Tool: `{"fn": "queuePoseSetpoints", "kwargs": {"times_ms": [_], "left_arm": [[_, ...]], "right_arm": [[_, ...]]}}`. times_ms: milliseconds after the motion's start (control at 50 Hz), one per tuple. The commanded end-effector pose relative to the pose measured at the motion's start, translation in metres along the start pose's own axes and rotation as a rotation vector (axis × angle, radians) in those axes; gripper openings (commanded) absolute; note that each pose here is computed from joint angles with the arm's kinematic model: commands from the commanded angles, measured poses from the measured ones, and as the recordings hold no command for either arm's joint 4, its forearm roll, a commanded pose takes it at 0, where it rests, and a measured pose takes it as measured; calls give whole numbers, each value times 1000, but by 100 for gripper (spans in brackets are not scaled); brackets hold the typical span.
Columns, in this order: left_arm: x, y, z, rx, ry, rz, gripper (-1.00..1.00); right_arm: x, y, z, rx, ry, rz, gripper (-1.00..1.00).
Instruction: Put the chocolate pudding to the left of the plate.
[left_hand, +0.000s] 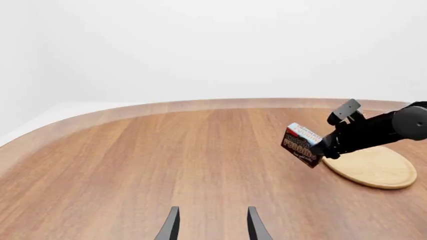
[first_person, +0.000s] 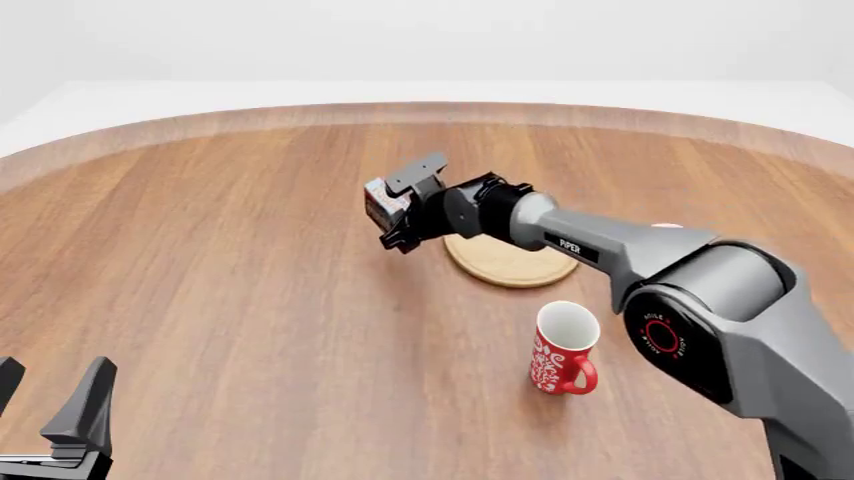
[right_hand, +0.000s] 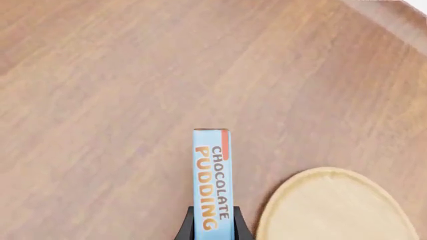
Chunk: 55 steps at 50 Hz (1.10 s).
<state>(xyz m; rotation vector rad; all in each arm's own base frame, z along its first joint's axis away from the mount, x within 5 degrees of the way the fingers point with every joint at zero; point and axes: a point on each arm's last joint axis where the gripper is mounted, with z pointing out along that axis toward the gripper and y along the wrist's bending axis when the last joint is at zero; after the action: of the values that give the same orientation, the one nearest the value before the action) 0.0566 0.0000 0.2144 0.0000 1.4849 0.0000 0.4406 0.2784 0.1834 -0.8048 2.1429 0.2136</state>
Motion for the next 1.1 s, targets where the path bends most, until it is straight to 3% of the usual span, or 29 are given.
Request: {"fn": "queuePoseSetpoints", "kwargs": {"times_ms": [20,600,620,900,1100], "left_arm": [[0,0,0,0,0,0,100],[0,0,0,0,0,0,100],[0,0,0,0,0,0,100],[0,0,0,0,0,0,100],[0,0,0,0,0,0,100]], "right_arm": [[11,5,10,-7,20,28,-100],[36,24,24,-33,60,42,-100],[37,29,21,-40,57,37,100],[27,21,-6,-29,29,26,100],[19,11,-72,-9,-32,24,100]]}}
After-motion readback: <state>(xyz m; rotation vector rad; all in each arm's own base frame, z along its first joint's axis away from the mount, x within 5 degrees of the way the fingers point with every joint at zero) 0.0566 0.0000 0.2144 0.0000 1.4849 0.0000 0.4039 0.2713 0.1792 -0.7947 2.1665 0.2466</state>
